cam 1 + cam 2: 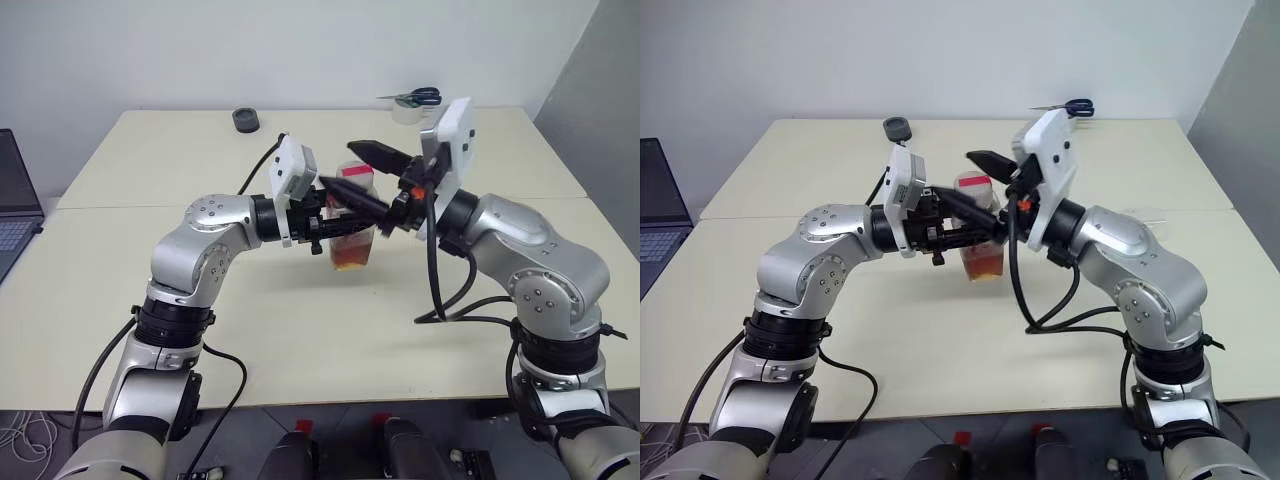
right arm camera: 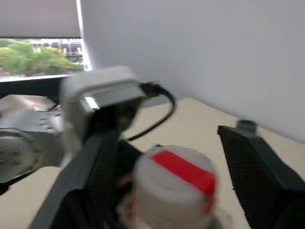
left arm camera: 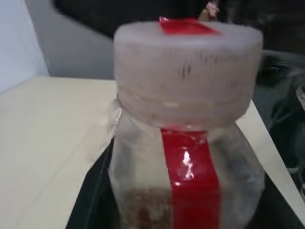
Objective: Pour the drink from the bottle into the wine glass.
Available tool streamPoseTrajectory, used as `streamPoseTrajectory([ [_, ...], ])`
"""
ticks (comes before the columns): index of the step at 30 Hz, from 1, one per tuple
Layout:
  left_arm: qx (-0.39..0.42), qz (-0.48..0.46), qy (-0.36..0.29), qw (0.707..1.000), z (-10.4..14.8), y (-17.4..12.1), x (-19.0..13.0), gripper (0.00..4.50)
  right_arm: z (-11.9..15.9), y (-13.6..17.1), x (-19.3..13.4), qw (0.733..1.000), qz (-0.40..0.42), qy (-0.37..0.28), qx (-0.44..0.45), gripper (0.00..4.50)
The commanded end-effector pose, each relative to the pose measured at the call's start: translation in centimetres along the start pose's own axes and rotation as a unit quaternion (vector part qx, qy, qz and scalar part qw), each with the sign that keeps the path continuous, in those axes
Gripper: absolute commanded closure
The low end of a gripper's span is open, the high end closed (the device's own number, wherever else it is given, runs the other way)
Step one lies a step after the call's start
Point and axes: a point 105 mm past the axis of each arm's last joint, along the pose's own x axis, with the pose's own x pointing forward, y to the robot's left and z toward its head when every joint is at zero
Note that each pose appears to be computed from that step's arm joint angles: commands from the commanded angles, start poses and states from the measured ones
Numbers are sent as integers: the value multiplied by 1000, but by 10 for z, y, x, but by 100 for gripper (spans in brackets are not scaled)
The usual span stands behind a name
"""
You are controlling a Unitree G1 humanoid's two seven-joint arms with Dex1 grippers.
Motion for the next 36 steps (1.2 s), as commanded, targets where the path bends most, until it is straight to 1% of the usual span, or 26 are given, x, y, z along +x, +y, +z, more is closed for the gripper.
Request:
streamPoseTrajectory([
  [1,40,-13,-25,999,22,-5,1,272,9,-6,-6,1000,-16,-15,-16,251],
  [2,40,-13,-25,999,22,-5,1,272,8,-6,-7,1000,-16,-14,-16,270],
  [8,40,-12,-25,999,23,-5,1,272,6,-5,-8,1000,-11,-13,-14,268],
  [10,41,-14,-25,999,24,-6,0,272,7,-3,-8,1000,3,-14,-15,268],
  [14,38,-37,-25,998,29,-14,-1,272,17,2,-9,996,89,-23,-9,268],
  [15,36,-49,-24,998,31,-19,-2,272,19,4,-10,992,126,-18,-3,268],
  [16,34,-63,-24,997,33,-25,-3,272,20,6,-11,986,168,-9,8,268],
  [18,32,-81,-23,996,37,-34,-4,272,21,7,-12,975,220,5,22,268],
  [20,28,-113,-24,993,46,-50,-7,272,23,16,-6,952,302,22,39,268],
  [22,29,-132,-23,991,52,-60,-9,272,25,23,2,934,352,26,52,268],
  [25,30,-131,-22,991,58,-61,-10,272,23,24,3,924,378,32,44,268],
  [28,33,-114,-20,993,61,-56,-12,272,18,16,-2,926,372,43,48,268],
  [29,34,-109,-19,993,61,-54,-13,272,18,12,-4,928,367,45,50,196],
  [30,33,-102,-17,994,60,-52,-14,272,17,8,-8,931,358,47,50,172],
  [32,41,-81,-10,996,55,-46,-15,272,16,-5,-19,944,322,57,46,96],
  [33,46,-72,-9,996,53,-43,-15,272,15,-9,-24,949,305,60,43,67],
  [34,48,-62,-12,997,53,-40,-14,272,16,-13,-28,956,286,59,40,25],
  [35,47,-54,-15,997,53,-37,-14,272,18,-16,-31,961,268,56,42,3],
  [36,46,-44,-20,998,53,-33,-13,272,20,-18,-35,966,249,54,44,3],
])
